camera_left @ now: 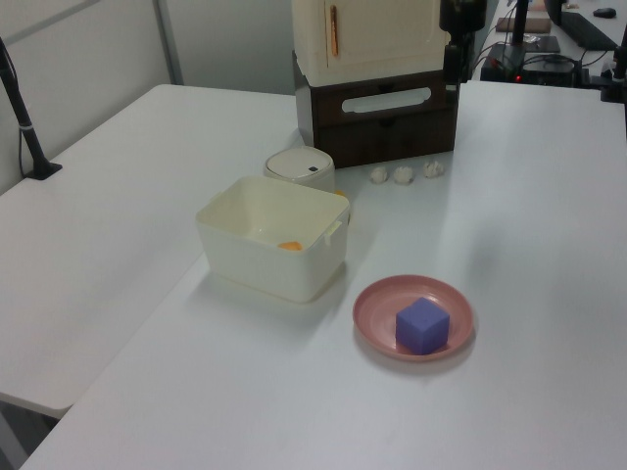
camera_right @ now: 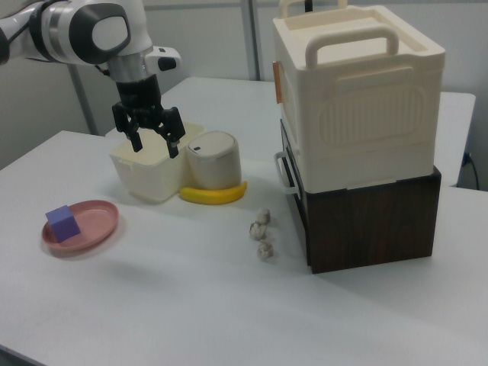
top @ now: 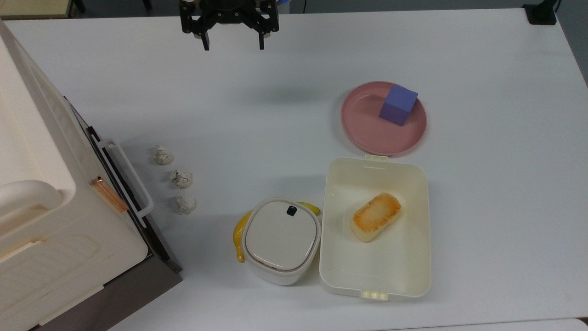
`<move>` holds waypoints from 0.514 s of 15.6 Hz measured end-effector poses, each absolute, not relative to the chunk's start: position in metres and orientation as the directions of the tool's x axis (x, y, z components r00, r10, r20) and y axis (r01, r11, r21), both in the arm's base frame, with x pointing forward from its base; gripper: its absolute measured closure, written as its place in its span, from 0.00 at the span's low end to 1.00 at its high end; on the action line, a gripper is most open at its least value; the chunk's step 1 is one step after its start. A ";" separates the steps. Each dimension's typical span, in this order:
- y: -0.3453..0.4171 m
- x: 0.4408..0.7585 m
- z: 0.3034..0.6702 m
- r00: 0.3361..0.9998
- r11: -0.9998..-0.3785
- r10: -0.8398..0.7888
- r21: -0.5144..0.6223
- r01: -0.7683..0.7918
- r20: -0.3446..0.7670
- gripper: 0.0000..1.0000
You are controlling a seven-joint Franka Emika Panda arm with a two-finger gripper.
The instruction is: Put the cube on the table
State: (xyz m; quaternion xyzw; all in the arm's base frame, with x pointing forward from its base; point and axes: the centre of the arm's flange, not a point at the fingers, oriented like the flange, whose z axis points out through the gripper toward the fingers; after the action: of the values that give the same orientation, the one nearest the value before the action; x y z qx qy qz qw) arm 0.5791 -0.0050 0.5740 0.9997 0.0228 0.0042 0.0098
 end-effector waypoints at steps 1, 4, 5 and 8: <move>-0.015 0.579 0.574 1.000 -0.999 0.031 0.026 0.030 0.008 0.00; -0.025 0.577 0.574 1.000 -1.000 0.013 0.026 0.013 0.002 0.00; -0.027 0.577 0.575 1.000 -1.000 0.008 0.026 0.008 0.002 0.00; -0.027 0.577 0.575 1.000 -1.000 0.008 0.026 0.008 0.002 0.00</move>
State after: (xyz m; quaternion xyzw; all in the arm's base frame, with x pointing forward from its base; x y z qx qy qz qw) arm 0.5771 -0.0270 0.5746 0.9999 0.0042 0.0009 0.0131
